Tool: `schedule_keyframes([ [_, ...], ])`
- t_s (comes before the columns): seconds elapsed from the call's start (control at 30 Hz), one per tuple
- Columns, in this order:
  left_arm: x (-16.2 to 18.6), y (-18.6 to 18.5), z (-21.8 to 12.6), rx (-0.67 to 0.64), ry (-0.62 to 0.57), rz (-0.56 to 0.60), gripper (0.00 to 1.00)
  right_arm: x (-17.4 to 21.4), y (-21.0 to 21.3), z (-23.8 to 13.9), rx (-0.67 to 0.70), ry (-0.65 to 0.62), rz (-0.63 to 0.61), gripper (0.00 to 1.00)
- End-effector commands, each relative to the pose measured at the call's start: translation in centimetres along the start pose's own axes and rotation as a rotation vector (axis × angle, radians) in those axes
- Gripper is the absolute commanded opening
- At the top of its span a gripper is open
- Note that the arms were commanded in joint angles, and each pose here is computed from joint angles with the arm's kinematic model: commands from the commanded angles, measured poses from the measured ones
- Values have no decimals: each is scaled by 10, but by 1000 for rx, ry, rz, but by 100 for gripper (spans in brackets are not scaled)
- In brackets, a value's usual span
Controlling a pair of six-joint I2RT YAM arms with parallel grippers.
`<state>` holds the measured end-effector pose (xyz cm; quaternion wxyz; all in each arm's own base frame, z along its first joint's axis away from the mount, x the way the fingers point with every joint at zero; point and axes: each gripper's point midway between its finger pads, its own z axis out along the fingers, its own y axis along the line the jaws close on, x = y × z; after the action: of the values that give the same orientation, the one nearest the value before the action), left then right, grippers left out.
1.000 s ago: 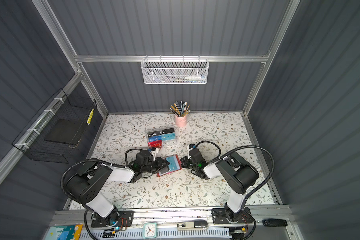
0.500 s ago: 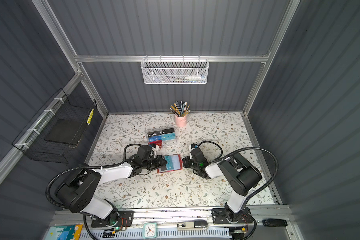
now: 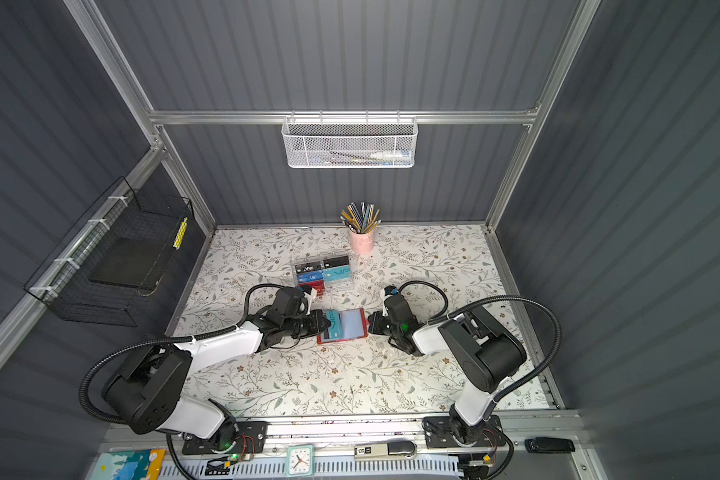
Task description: Take the credit cards out of the card holder
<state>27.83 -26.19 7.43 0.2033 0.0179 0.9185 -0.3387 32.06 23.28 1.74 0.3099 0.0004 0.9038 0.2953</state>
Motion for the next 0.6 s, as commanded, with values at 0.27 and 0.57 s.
schedule_keyframes([
  [0.27,-19,5,-34,-153,-38,124,0,31,-35,-17,158,124,-8,28],
  [0.57,-41,-14,-61,-134,-132,154,0,14,-19,-33,130,81,-32,63],
])
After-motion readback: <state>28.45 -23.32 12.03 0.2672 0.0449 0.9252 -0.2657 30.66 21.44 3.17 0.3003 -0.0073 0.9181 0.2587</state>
